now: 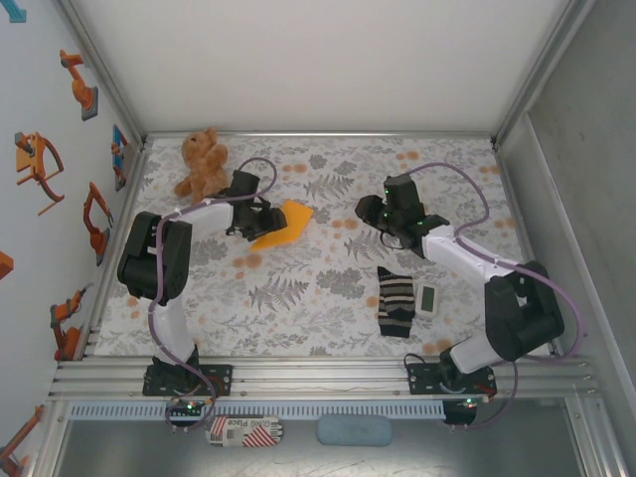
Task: Fold a paper plane with a square sheet of paper (pick it up from the middle)
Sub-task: Fold the wing for the fifth time at the center of the table.
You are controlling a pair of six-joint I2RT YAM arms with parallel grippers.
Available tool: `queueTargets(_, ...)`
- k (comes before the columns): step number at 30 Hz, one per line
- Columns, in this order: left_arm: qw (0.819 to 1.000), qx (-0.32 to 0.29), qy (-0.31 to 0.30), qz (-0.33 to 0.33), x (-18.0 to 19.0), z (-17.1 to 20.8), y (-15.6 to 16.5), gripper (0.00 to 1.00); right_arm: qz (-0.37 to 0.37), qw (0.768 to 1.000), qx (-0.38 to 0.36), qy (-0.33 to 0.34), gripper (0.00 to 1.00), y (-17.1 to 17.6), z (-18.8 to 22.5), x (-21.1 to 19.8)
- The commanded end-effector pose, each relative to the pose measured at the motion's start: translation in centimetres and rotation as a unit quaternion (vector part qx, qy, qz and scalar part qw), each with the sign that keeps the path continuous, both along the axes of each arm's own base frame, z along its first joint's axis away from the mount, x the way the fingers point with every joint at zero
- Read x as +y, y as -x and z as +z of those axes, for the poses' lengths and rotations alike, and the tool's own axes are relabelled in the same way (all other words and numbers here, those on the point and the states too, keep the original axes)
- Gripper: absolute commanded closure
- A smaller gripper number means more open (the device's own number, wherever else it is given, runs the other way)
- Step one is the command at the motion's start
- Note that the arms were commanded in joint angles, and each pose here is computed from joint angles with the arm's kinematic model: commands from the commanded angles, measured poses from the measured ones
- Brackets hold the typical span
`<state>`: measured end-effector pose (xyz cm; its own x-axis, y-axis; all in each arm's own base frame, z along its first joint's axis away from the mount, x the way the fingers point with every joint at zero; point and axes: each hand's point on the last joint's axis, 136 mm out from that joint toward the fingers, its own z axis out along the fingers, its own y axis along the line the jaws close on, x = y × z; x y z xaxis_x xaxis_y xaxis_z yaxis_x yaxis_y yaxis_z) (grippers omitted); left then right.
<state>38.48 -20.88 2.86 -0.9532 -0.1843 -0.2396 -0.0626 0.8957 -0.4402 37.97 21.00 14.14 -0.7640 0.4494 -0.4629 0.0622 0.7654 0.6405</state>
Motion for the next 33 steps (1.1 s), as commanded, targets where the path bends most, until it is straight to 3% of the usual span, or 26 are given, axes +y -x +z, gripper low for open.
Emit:
queueTargets(1,0.999,0.036,0.025,0.009,-1.4,-0.7,2.0,0.42,-0.001,0.994,0.05,-0.095,0.68,0.5,-1.7,2.4)
queueTargets(7,0.996,0.07,0.037,0.031,-3.6,-1.3,4.3,0.45,0.01,0.979,0.114,-0.17,0.68,1.6,-5.5,6.6)
queueTargets(12,0.994,0.088,0.041,0.056,-3.7,-1.7,5.1,0.47,0.022,0.974,0.15,-0.168,0.68,2.9,-8.0,9.6)
queueTargets(18,0.992,0.106,0.037,0.063,-3.6,-2.3,5.7,0.47,0.01,0.973,0.174,-0.15,0.68,3.6,-9.9,10.3)
queueTargets(33,0.99,0.115,0.042,0.066,-3.8,-2.4,5.8,0.46,0.027,0.967,0.189,-0.168,0.72,4.0,-10.5,12.4)
